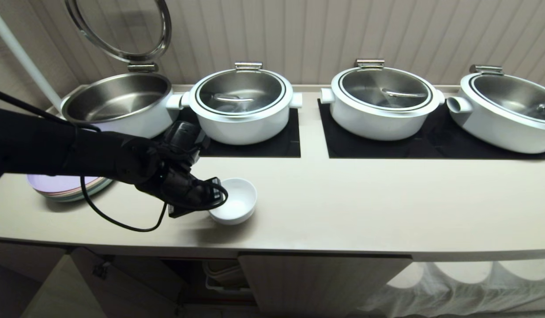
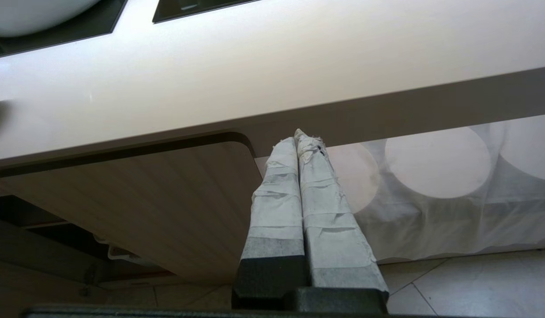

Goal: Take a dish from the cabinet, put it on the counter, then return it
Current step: Place it on the table

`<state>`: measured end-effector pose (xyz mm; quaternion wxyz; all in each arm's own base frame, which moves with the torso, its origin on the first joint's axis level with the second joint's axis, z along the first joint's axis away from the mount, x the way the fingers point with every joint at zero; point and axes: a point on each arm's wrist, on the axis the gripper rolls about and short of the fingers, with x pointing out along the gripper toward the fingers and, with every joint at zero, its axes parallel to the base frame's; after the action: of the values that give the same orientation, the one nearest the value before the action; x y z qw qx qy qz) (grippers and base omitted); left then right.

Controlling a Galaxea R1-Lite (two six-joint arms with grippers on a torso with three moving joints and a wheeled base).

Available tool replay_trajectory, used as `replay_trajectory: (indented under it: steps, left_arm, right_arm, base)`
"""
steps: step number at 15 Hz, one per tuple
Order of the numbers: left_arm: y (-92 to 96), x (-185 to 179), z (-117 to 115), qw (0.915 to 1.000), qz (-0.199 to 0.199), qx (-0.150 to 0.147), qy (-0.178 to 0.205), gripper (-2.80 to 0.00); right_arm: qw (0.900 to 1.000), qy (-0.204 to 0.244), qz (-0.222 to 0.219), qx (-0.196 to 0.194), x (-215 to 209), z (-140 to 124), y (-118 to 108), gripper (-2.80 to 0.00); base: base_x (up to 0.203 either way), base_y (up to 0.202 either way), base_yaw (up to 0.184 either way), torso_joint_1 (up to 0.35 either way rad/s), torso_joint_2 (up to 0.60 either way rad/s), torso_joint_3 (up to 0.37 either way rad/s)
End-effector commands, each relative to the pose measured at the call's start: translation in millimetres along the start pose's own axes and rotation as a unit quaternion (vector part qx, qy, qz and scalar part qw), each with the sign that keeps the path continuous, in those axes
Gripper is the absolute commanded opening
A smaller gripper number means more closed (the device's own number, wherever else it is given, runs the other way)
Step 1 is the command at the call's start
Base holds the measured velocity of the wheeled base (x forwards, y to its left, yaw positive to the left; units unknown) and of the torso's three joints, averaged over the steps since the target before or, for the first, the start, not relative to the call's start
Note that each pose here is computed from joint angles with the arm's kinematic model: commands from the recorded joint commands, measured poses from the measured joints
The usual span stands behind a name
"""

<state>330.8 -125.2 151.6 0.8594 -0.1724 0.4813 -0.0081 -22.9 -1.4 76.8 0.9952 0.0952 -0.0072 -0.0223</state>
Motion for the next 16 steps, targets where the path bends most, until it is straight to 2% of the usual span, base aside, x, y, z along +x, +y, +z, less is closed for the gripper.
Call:
replay_trajectory:
  steps: [1,13,14,16]
  left_arm:
    - [0.0,0.2,-0.1,1.0000,0.002,-0.001,0.001,-2.80]
    - [-5.7,4.5,6.9,1.0000,-0.004,0.001,-0.006,-2.80]
    - [-5.6,5.1,6.8,1.0000,-0.003,0.001,-0.005,0.00]
    - [-5.6,6.3,6.7,1.0000,-0.003,0.000,-0.005,0.00]
  right_arm:
    - [1.000,0.000,0.000,0.001,0.0,0.0,0.0,-2.80]
    - [1.000,0.000,0.000,0.001,0.0,0.0,0.0,-2.80]
    - [1.000,0.000,0.001,0.001,0.0,0.0,0.0,-2.80]
    - [1.000,0.000,0.001,0.001,0.0,0.0,0.0,-2.80]
  base:
    - [0.000,0.000,0.000,0.000,0.00,0.000]
    - [0.000,0.000,0.000,0.000,0.00,0.000]
    - [0.000,0.000,0.000,0.000,0.00,0.000]
    - [0.000,0.000,0.000,0.000,0.00,0.000]
